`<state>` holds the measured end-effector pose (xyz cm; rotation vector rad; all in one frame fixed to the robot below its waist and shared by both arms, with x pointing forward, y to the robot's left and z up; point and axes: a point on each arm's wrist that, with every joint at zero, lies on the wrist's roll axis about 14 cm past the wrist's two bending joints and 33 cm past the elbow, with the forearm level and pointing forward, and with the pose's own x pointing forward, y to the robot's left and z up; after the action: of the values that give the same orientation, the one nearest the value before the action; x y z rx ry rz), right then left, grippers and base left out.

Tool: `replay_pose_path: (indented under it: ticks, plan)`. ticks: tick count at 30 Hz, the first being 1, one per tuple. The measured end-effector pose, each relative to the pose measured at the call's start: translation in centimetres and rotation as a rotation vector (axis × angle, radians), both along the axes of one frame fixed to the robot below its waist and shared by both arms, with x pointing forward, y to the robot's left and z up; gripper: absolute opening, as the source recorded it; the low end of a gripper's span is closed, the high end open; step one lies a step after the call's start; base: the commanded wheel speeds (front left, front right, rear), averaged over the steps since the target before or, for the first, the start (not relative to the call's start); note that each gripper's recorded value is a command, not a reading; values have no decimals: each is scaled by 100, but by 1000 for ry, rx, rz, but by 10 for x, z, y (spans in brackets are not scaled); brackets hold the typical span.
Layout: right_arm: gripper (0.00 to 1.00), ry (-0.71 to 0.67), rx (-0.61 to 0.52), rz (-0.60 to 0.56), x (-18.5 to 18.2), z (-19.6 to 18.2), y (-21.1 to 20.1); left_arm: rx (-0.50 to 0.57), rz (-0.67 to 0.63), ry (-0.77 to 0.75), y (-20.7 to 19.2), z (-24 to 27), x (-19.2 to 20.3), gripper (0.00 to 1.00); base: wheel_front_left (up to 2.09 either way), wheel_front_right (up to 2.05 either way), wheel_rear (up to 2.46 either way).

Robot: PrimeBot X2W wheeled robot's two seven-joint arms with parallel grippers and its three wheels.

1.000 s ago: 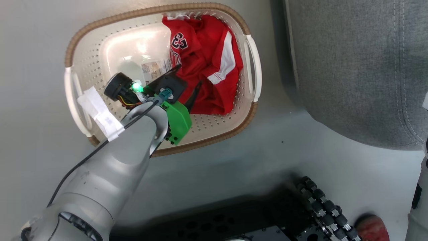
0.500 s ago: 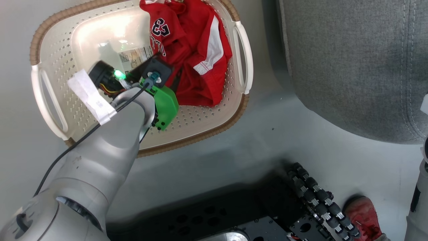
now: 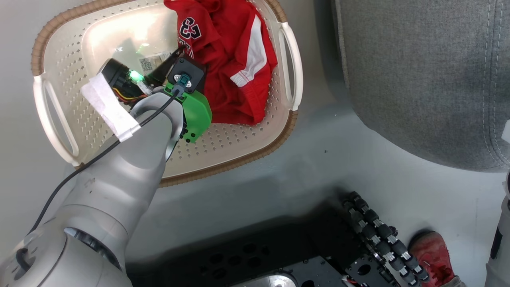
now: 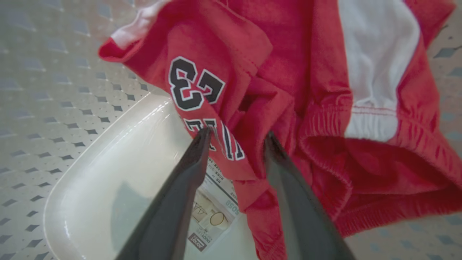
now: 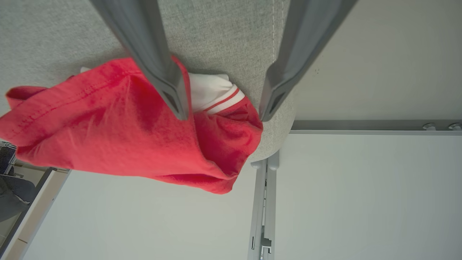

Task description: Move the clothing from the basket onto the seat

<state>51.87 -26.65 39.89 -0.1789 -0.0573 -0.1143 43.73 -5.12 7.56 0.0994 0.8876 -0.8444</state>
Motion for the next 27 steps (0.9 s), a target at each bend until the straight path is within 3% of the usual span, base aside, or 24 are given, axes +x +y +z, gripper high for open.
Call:
replay_pose_path:
  ticks: [15,27]
  plan:
    - [100,-40,20,32,9,12,10,-165,111,-72,-12,49,31,0,0,0,0]
    - [100,-130,62,149,8,68,48,-264,307,-183,24,143,37,0,0,0,0]
